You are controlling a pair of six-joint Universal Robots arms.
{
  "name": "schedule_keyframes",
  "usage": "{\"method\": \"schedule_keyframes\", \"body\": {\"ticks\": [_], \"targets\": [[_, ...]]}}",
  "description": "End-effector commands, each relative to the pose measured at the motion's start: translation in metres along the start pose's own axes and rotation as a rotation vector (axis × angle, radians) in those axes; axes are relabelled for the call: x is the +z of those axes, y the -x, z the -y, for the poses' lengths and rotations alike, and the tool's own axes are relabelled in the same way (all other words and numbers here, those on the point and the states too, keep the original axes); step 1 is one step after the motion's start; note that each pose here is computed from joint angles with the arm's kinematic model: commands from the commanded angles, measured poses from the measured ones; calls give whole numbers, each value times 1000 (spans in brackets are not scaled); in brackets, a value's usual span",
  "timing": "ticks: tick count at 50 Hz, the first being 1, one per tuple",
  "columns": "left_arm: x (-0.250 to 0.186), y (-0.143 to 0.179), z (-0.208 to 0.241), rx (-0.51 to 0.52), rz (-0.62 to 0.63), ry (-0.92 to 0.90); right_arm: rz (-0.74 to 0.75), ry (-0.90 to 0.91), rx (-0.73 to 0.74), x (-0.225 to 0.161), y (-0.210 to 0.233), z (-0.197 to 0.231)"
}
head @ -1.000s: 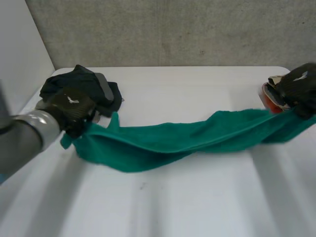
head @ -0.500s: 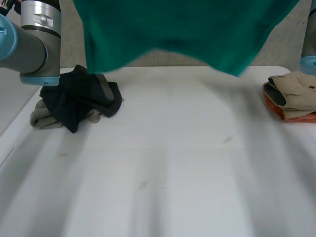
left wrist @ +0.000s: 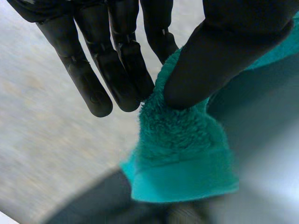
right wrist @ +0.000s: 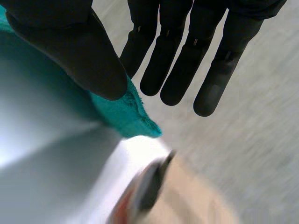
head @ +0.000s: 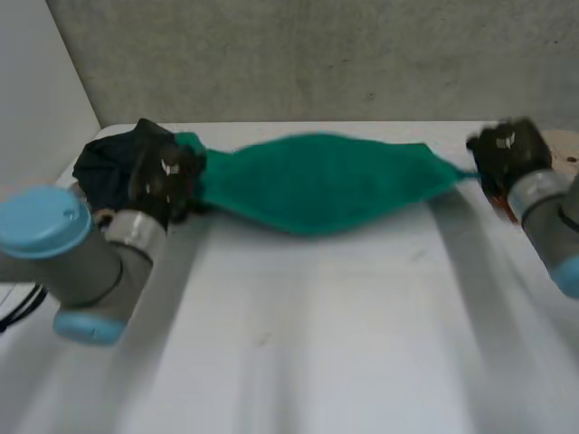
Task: Fold the laundry.
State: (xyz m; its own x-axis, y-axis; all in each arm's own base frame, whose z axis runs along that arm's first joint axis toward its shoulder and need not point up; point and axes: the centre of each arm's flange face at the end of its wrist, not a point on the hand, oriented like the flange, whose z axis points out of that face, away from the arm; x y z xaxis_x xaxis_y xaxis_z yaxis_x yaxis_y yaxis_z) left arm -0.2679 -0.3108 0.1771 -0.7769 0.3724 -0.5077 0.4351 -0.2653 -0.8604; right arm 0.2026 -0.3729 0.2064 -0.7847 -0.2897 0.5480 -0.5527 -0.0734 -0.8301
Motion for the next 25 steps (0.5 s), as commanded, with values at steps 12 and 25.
{"method": "schedule_keyframes", "body": {"ticks": [12,25], "targets": [[-182,-15,32,-24,-537,724,425,563,-424,-159,-7,-36],[-99,-11,20,46,-324,488,217,347,-348,-93,-2,-34]]}}
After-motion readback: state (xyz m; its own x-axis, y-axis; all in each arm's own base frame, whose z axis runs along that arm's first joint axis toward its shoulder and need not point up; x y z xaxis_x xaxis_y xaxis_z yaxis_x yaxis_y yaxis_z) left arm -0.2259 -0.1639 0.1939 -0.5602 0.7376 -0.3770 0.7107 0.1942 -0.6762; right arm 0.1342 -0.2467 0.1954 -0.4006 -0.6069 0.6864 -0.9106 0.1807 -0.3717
